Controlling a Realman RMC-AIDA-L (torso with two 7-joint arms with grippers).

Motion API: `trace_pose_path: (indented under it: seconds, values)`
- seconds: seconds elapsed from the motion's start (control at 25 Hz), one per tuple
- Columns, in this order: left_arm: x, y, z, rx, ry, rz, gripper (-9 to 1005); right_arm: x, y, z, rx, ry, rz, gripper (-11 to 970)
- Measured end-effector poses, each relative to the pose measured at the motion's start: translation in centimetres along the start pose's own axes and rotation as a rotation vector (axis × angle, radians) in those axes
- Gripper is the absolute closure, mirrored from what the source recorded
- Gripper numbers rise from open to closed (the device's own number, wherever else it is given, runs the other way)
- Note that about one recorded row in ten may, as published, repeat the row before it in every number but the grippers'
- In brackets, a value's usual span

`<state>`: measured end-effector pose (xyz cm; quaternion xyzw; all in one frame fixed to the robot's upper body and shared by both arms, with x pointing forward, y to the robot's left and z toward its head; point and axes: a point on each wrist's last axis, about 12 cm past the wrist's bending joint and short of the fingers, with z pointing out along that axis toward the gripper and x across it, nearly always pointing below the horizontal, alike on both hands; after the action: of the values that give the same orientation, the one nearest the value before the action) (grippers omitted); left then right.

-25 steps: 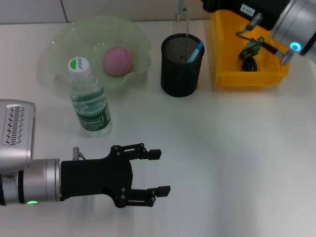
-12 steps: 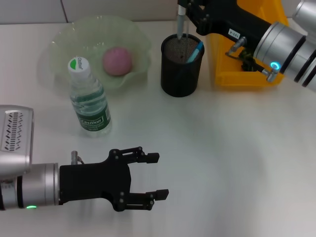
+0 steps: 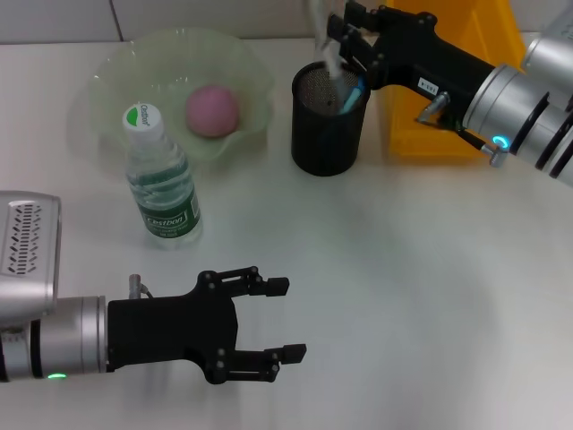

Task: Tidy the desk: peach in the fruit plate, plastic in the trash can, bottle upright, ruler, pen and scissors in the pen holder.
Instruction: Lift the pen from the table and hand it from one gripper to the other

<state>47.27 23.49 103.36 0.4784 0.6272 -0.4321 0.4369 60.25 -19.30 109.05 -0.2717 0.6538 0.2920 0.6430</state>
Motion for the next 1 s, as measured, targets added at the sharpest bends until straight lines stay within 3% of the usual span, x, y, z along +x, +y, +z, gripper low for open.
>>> trace_pose_path:
  seconds: [0.28, 0.4, 0.48, 0.52, 0.56, 0.6, 0.64, 0.68, 0.84, 1.0]
  values:
    - [-0.1, 0.0, 0.0, 0.001, -0.008, 0.0, 198, -0.1, 0.7, -1.8, -0.045, -0.082, 0.017, 678]
    - [-0.2, 0.0, -0.1, -0.002, -0.012, 0.0, 198, -0.8, 1.2, -4.1, -0.085, -0.184, 0.03, 650]
    - [-0.2, 0.1, -0.1, -0.002, -0.013, 0.002, 198, -1.2, 1.0, -7.5, -0.06, -0.279, 0.068, 641]
    - [-0.2, 0.1, -0.1, -0.002, -0.013, 0.002, 198, -1.2, 1.0, -7.5, -0.06, -0.279, 0.068, 641]
    - [-0.3, 0.1, -0.1, -0.001, -0.013, 0.005, 198, -1.1, 0.7, -10.1, -0.016, -0.336, 0.084, 641]
    - [-0.3, 0.1, -0.1, -0.001, -0.013, 0.005, 198, -1.1, 0.7, -10.1, -0.016, -0.336, 0.084, 641]
    - [-0.4, 0.2, 0.0, 0.002, -0.012, 0.007, 198, -1.0, 0.1, -12.7, 0.059, -0.397, 0.098, 641]
    - [-0.4, 0.2, 0.0, 0.002, -0.012, 0.007, 198, -1.0, 0.1, -12.7, 0.059, -0.397, 0.098, 640]
    - [-0.3, 0.1, 0.0, 0.004, -0.01, 0.006, 198, -0.4, -1.5, -19.5, 0.322, -0.612, 0.223, 640]
    - [-0.3, 0.1, 0.0, 0.003, -0.011, 0.006, 199, -0.1, -1.6, -21.2, 0.38, -0.65, 0.224, 640]
